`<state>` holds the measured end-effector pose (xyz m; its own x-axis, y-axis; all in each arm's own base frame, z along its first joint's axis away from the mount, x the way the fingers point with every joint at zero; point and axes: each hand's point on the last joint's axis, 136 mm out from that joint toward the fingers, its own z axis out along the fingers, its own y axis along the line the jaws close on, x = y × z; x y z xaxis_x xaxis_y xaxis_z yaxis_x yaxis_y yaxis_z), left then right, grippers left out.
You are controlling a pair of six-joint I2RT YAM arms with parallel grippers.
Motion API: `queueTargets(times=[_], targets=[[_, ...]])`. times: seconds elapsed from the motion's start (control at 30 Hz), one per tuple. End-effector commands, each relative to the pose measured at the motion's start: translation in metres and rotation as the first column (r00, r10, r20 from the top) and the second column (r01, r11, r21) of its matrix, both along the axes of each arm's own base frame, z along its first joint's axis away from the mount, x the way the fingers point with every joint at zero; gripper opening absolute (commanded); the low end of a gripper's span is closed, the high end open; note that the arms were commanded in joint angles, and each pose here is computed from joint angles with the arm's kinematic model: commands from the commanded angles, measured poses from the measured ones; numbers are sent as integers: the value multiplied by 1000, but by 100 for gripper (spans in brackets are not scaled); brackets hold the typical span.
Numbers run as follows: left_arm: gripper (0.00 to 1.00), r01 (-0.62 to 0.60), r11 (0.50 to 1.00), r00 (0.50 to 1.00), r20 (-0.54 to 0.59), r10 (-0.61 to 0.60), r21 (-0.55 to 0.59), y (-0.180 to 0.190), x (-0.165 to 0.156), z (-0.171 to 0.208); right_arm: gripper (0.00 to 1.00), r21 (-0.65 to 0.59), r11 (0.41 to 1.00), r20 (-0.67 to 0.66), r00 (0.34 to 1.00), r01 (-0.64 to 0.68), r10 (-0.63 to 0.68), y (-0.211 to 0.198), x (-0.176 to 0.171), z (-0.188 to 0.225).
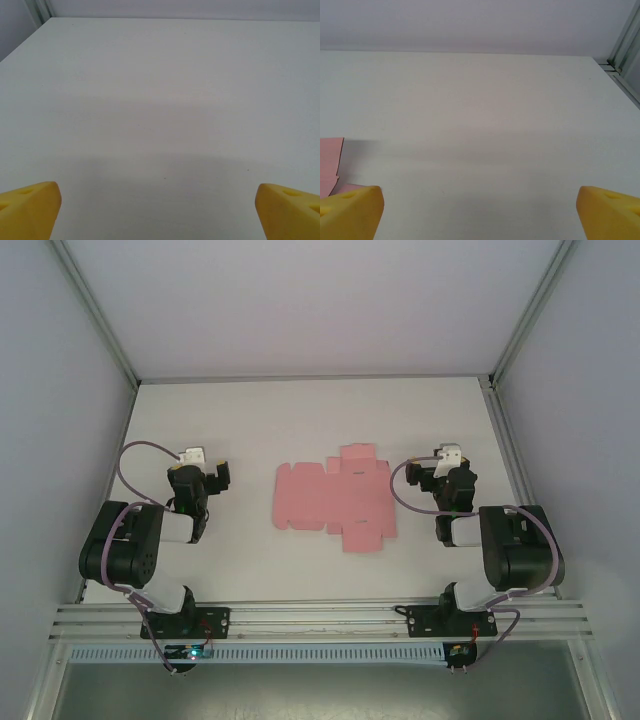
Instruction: Assemble paper box
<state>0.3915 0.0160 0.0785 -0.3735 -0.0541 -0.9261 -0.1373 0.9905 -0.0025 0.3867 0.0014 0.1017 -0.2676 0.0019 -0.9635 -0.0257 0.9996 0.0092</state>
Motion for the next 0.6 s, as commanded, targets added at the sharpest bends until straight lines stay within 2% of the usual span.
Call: queueTargets(times=[0.0,0.57], targets=[[100,-12,1000,999,30,12,1,5,3,10,98,8,1000,40,999,6,-6,1,4,13],[100,-13,1000,1000,29,13,2,5,3,10,98,12,1000,38,999,9,-10,0,5,12]])
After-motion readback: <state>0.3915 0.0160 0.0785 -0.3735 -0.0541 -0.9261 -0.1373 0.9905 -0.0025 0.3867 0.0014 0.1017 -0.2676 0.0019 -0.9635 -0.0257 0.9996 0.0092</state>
